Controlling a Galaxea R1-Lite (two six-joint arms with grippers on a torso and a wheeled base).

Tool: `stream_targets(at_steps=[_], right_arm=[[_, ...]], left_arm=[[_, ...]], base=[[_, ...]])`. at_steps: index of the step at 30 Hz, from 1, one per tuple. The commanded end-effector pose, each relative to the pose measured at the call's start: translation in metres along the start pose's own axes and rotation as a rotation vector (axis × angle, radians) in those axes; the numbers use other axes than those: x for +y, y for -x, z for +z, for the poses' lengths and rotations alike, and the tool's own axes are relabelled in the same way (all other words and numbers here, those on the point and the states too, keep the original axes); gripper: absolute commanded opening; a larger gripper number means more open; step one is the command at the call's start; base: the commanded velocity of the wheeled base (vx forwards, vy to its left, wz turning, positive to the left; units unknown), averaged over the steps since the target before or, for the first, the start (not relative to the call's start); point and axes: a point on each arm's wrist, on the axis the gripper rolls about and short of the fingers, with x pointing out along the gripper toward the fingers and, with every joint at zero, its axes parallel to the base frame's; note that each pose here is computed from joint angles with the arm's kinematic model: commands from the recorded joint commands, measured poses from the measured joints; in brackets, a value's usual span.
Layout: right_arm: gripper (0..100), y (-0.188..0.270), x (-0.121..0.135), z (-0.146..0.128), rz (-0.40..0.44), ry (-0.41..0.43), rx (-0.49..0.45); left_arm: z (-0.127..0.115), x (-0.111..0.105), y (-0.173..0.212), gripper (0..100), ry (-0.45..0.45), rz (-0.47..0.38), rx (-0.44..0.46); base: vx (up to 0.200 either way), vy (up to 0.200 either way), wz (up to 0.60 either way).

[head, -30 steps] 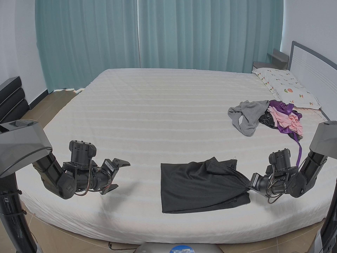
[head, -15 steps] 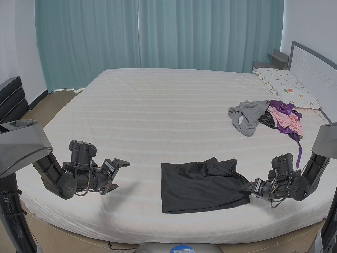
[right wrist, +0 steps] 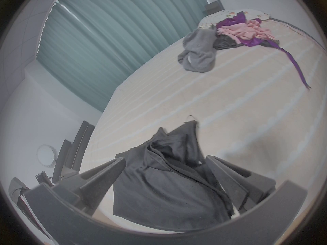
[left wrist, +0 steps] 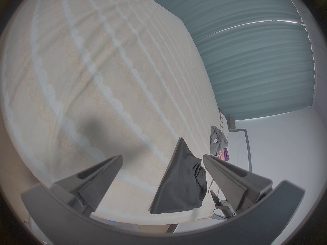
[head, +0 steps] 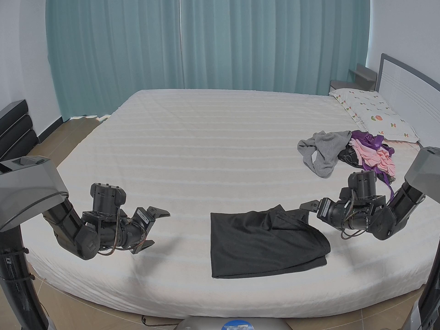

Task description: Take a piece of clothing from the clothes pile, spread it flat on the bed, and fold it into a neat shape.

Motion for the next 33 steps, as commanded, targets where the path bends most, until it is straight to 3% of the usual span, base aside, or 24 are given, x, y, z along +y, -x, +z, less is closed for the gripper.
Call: stream_targets(at_steps=[1, 7, 18, 19, 27, 33], right_arm=[[100, -0.035, 0.023, -0.009, 0.036, 0.066, 0.062], [100, -0.071, 0.034, -0.011, 0.044, 0.103, 0.101], [100, -0.097, 0.037, -0.01, 0.039, 0.109, 0.116], [0, -0.099, 0.037, -0.009, 0.04, 0.113, 0.115], [0, -0.102, 0.028, -0.01, -0.001, 0.161, 0.113], [0, -0.096, 0.022, 0.004, -0.029, 0.134, 0.058]], left_arm=[[0.0, 0.0, -0.001, 100, 0.001, 0.002, 0.0], [0.0, 0.001, 0.0, 100, 0.0, 0.003, 0.001], [-0.001, 0.0, -0.001, 100, -0.01, 0.003, 0.003], [-0.001, 0.001, -0.001, 100, -0.015, 0.005, 0.004], [-0.002, 0.002, -0.002, 100, -0.017, 0.008, 0.007], [-0.002, 0.002, -0.002, 100, -0.017, 0.008, 0.007]], base=[[0.0, 0.0, 0.0], [0.0, 0.0, 0.0], [0.0, 0.0, 0.0], [0.0, 0.0, 0.0], [0.0, 0.0, 0.0], [0.0, 0.0, 0.0]])
